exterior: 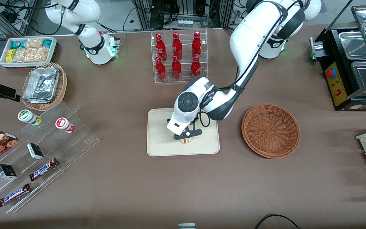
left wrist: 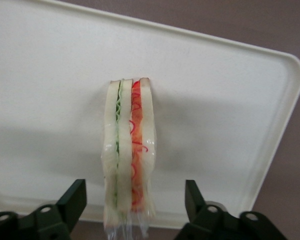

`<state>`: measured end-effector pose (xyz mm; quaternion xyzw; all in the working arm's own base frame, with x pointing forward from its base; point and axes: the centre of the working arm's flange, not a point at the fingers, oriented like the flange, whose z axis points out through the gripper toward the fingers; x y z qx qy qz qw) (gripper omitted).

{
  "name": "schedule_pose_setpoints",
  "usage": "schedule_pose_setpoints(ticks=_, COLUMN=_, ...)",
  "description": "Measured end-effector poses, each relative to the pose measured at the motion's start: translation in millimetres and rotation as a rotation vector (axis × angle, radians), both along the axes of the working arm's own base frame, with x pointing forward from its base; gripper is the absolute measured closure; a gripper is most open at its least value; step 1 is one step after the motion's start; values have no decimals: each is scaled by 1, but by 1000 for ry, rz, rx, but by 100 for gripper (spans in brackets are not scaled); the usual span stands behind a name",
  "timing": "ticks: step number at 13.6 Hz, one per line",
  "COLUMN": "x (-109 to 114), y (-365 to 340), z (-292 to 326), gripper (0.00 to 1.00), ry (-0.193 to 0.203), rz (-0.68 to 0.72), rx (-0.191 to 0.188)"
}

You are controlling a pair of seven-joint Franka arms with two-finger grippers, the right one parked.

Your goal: Place sandwich from basket to tray

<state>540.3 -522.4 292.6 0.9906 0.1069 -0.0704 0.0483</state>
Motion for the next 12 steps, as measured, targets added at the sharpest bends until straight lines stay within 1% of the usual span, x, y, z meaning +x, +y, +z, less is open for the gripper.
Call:
schedule_pose_setpoints(ticks=1, x=2, y=0, z=21, gripper=0, ry=-4, rz=-2, rx=0)
schedule_pose_setpoints(ticks=3, x=4, y=3, z=60, gripper=0, ry=-21, rz=-4, rx=-4)
schedule_pose_setpoints(ticks=4, x=4, y=6, z=78, gripper=0, ry=-36, rz=-10, rx=-3)
schedule_pose_setpoints(ticks=6, x=5, y=19, z=110, gripper=0, ry=-65, rz=-67, rx=23)
schedule_pose_setpoints(ticks=7, x=13, y=36, z=124, gripper=0, ry=-68, rz=-94, rx=36)
schedule_pose_setpoints(ticks=9, x=31, y=75, z=145, gripper=0, ry=-53, rz=-137, rx=56)
schedule_pose_setpoints(ticks=11, x=50, y=120, z=158, gripper=0, ry=-23, rz=-128, rx=81)
schedule_pose_setpoints(ticks=12, x=60, y=145, z=163, gripper=0, ry=-11, rz=-129, rx=88)
